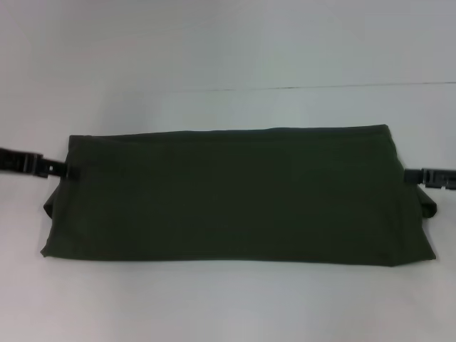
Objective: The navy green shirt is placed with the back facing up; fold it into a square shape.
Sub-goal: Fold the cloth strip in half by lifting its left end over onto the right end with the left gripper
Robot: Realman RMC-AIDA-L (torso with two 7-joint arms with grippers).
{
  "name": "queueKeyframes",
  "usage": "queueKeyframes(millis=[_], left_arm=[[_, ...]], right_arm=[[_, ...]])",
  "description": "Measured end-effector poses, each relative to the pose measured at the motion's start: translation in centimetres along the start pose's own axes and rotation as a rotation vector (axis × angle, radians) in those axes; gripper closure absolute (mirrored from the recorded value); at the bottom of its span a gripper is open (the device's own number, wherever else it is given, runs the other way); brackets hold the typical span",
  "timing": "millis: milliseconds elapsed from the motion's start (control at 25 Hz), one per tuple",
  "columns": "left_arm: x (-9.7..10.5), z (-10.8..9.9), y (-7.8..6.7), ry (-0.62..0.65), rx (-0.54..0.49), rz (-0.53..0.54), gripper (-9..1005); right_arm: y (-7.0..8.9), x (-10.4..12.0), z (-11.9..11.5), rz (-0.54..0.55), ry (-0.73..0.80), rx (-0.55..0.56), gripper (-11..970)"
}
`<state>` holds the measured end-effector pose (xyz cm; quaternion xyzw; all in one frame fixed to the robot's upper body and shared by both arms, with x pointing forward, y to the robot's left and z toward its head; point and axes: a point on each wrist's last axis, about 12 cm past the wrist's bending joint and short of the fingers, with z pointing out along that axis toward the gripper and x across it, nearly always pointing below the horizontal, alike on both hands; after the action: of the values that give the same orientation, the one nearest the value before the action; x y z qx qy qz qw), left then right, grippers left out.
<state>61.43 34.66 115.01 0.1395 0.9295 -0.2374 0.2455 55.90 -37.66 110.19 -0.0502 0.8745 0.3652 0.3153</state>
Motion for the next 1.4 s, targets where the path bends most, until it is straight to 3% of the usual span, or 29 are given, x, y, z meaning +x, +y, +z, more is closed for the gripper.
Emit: queueKeyframes(millis=[120, 280, 480, 680, 1200, 1400], left_arm=[[-0.6, -0.3, -0.1, -0.043, 0.019, 0.006, 252], [-1.4, -0.4, -0.5, -0.08, 0.041, 0.018, 104], [-2.1, -0.6, -0.9, -0.182, 0.094, 0.022, 91], [-2.4, -0.6, -0.8, -0.286, 0.112, 0.02, 79], [-2.3, -0.7, 0.1, -0.136, -0.013, 0.009, 79], [-2.1, 0.1, -0.3, -0.175, 0.001, 0.03, 79]], right_arm=[[0.5, -1.1, -0.3, -0.02, -0.022, -0.026, 73], [1.2, -2.5, -0.7, -0.048, -0.062, -0.053, 73], [1.7, -3.7, -0.9, -0.098, -0.171, -0.085, 72], [2.0, -3.3, -0.1, -0.167, -0.28, -0.112, 72], [3.3, -0.4, 3.1, -0.366, -0.303, -0.173, 72], [3.6, 0.2, 4.2, -0.456, -0.315, -0.162, 73]])
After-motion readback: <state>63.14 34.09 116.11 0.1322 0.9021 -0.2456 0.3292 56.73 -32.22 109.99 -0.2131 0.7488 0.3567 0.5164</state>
